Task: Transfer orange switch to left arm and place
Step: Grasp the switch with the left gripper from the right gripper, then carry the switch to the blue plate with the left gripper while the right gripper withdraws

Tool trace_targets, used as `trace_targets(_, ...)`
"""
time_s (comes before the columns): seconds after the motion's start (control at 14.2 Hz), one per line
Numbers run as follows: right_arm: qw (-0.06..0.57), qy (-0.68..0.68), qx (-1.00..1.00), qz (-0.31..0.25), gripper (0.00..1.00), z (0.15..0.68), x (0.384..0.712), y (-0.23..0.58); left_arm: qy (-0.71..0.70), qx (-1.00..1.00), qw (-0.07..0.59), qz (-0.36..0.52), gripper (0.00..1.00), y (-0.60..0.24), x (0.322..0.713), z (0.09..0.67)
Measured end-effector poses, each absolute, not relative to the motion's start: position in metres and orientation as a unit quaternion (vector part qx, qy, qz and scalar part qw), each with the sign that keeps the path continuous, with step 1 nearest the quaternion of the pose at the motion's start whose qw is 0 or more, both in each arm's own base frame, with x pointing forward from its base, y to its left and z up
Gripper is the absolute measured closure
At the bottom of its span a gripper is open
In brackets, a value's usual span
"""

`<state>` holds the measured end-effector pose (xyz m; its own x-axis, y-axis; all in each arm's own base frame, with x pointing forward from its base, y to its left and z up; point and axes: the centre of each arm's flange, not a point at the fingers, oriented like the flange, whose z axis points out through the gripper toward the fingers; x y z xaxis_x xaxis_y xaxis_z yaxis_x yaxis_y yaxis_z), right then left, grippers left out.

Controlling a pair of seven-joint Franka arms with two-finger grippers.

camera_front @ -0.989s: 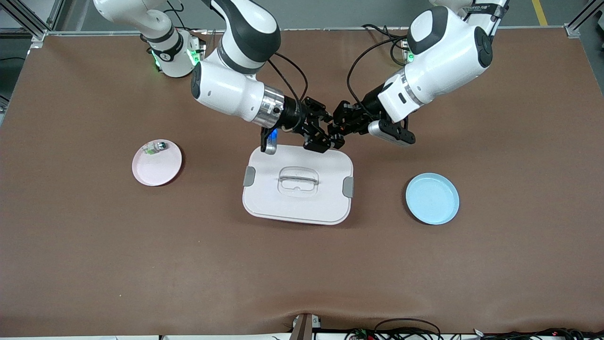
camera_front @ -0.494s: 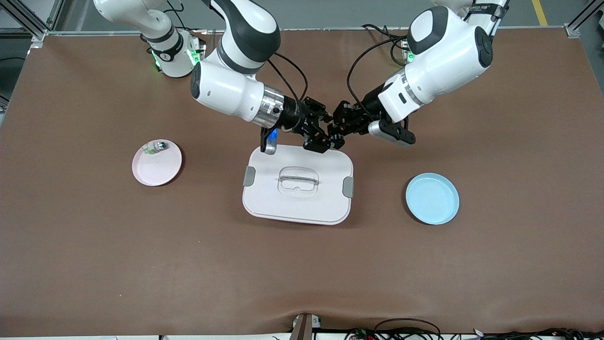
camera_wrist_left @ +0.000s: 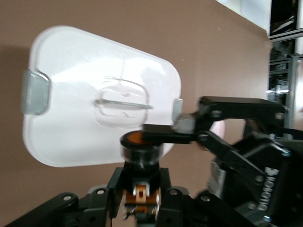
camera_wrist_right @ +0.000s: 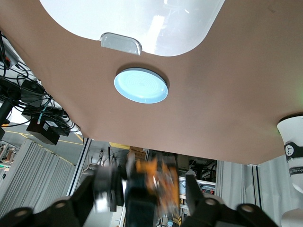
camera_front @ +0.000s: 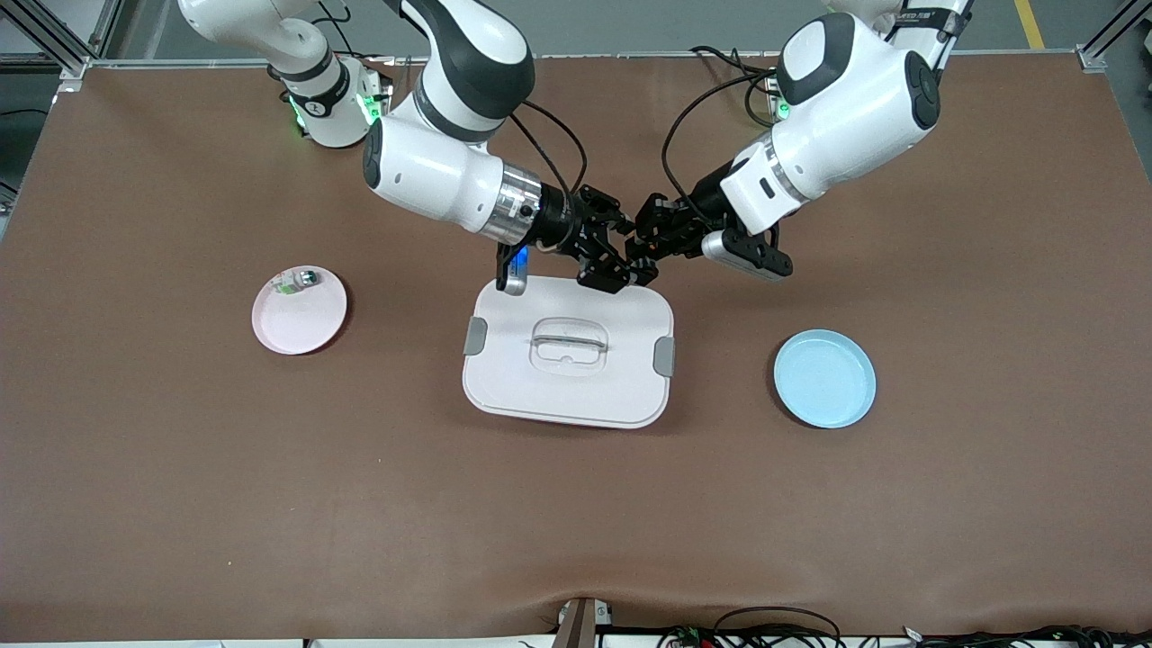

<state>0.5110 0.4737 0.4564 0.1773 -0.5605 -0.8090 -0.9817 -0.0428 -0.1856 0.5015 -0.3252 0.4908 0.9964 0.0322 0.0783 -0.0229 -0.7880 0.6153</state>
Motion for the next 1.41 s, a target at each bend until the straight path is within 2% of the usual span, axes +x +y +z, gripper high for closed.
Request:
trace_targets(0.07,0.38,0.579,-0.666,0.277,0.01,0.456,0.511,0.473,-0.002,0.949,0.313,0.048,0.66,-0.319,0.506,0.49)
trace_targets(0.42,0.381,0.578,-0.666,0.277,0.0,0.459,0.512,0.472,-0.005,0.957,0.285,0.051,0.66,-0.3,0.518,0.479)
trace_targets(0.92,0.354,0.548,-0.704,0.281,0.0,0.491,0.522,0.434,-0.09,0.988,0.123,0.04,0.66,-0.223,0.557,0.454)
trace_targets(1.13,0.316,0.521,-0.756,0.238,0.0,0.504,0.514,0.409,-0.169,0.981,0.093,0.004,0.66,-0.178,0.569,0.435)
trace_targets(1.41,0.295,0.43,-0.838,0.162,0.0,0.499,0.48,0.369,-0.306,0.95,0.049,-0.042,0.66,-0.121,0.583,0.386)
